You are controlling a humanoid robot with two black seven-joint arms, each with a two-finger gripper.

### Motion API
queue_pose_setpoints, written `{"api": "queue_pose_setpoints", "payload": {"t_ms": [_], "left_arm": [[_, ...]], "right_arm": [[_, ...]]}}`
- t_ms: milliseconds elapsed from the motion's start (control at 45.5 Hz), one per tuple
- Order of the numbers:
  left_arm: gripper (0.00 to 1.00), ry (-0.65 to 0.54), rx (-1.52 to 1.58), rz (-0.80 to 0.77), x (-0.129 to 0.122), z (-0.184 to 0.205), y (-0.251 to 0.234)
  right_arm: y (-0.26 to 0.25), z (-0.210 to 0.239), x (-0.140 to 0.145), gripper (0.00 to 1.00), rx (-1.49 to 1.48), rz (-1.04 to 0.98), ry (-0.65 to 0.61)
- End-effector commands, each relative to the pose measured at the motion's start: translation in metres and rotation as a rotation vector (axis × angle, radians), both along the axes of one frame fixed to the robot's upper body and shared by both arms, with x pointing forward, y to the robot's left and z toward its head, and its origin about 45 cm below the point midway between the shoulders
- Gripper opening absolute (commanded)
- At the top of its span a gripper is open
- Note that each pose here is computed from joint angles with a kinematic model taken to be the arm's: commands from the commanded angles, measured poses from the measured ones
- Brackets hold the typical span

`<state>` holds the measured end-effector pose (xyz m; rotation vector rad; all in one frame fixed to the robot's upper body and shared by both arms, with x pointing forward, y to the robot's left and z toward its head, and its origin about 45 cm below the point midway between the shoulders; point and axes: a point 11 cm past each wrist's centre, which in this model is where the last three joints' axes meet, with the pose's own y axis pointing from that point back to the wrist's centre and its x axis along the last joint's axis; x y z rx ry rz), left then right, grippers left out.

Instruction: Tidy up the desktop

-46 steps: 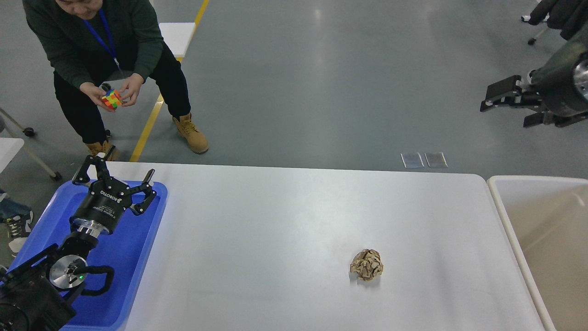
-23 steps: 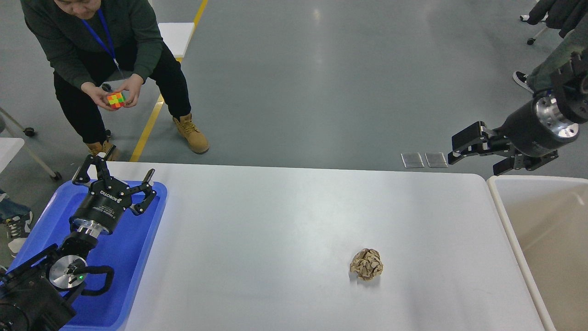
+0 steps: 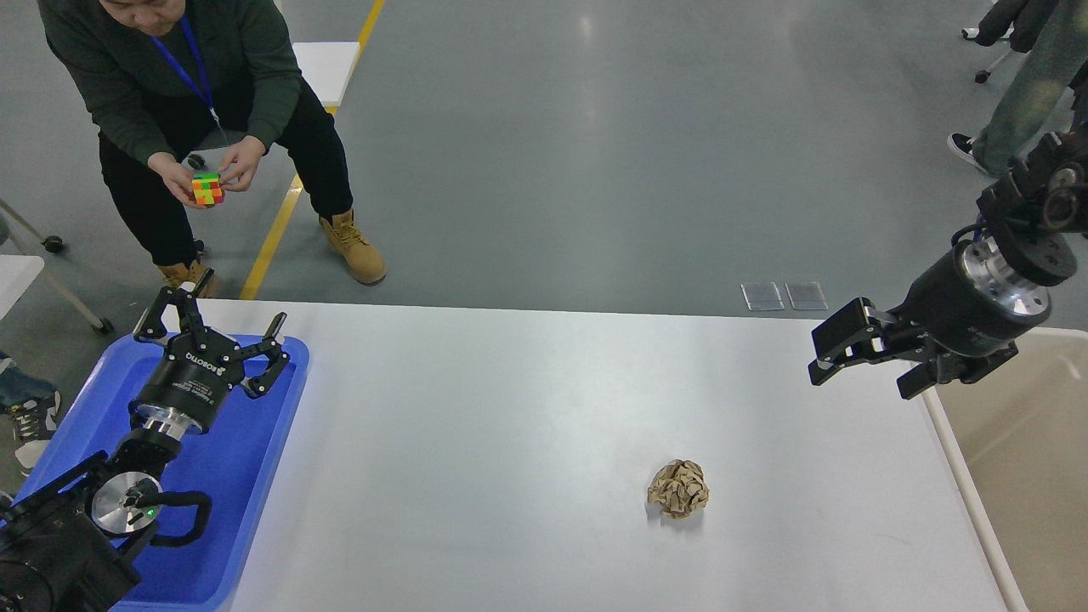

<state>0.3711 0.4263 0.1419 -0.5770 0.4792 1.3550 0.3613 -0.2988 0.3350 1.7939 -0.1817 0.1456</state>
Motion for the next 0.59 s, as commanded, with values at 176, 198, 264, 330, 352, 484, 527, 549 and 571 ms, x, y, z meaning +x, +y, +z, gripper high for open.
{"api": "queue_pose_setpoints", "payload": {"t_ms": [176,198,264,330,352,484,527,549,571], "left_arm": [[0.99,0.0,0.0,0.0,0.0,0.0,0.0],[0.99,0.0,0.0,0.0,0.0,0.0,0.0],[0.99,0.0,0.0,0.0,0.0,0.0,0.0],[0.99,0.0,0.0,0.0,0.0,0.0,0.0],[0.99,0.0,0.0,0.0,0.0,0.0,0.0],[0.99,0.0,0.0,0.0,0.0,0.0,0.0],[0.99,0.0,0.0,0.0,0.0,0.0,0.0],[0.99,0.0,0.0,0.0,0.0,0.0,0.0],[0.99,0.0,0.0,0.0,0.0,0.0,0.0]], "right_arm": [[0.01,-0.008,-0.003,1.0,-0.015,0.032,-0.003],[0.009,-0.008,-0.003,1.0,-0.018,0.031,-0.004],[0.007,-0.007,-0.003,1.0,-0.024,0.026,-0.006],[0.006,-0.006,-0.003,1.0,-0.031,0.02,-0.012],[0.004,-0.006,-0.002,1.0,-0.037,0.016,-0.016],[-0.001,-0.007,0.0,1.0,-0.078,-0.008,-0.033],[-0.004,-0.007,0.001,1.0,-0.104,-0.014,-0.036],[-0.006,-0.007,0.001,1.0,-0.117,-0.017,-0.035],[-0.007,-0.007,0.001,1.0,-0.13,-0.021,-0.036]]}}
